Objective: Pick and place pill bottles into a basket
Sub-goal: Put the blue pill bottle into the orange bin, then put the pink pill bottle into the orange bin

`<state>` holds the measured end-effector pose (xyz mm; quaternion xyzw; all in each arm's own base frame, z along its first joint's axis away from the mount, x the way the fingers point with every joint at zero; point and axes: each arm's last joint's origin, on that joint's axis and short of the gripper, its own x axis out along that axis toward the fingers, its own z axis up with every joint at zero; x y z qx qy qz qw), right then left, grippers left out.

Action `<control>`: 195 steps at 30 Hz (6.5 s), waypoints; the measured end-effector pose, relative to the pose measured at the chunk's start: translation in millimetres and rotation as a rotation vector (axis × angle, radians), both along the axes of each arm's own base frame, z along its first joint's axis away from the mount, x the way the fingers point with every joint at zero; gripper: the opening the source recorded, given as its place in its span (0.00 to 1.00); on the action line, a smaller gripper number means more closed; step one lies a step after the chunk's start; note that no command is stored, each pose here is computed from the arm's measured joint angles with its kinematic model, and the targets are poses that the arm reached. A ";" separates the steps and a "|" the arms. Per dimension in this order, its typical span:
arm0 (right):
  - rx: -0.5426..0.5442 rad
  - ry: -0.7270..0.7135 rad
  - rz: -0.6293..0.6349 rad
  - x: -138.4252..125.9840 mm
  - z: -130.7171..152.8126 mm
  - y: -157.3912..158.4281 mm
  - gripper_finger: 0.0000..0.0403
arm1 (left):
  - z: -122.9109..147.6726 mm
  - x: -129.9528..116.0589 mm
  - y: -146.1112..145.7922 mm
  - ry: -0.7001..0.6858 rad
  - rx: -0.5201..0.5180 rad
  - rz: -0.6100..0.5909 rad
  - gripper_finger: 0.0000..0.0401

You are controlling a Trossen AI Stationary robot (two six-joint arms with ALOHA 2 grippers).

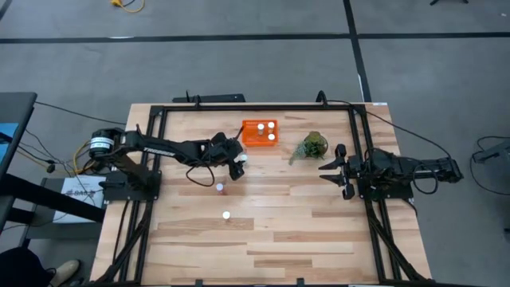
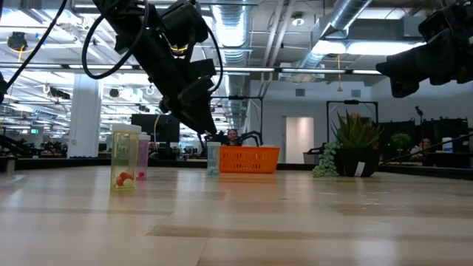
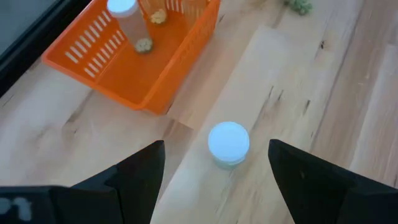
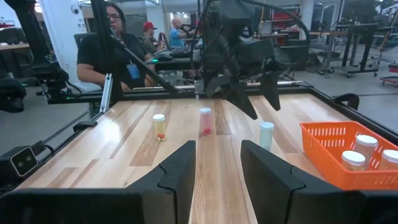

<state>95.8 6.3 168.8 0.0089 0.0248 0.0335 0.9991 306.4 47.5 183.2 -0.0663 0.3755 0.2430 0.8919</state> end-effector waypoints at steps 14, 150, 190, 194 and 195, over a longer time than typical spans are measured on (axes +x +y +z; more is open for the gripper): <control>0.000 0.000 0.000 0.0 0.0 0.0 0.30 | 0.4 0.2 0.3 -0.003 0.012 0.010 0.69; -0.001 0.006 0.000 0.4 -0.3 0.0 0.30 | -25.8 44.9 129.9 -0.070 0.018 0.090 0.46; -0.001 0.006 0.000 0.4 -0.3 0.0 0.30 | 60.7 -55.3 -121.2 0.259 -0.134 -0.146 0.49; -0.001 0.006 0.000 0.4 -0.3 0.0 0.30 | 57.6 -53.5 -121.8 0.274 -0.123 -0.157 0.49; -0.001 0.006 0.000 0.4 -0.3 0.0 0.30 | 55.5 -51.8 -121.3 0.283 -0.117 -0.160 0.49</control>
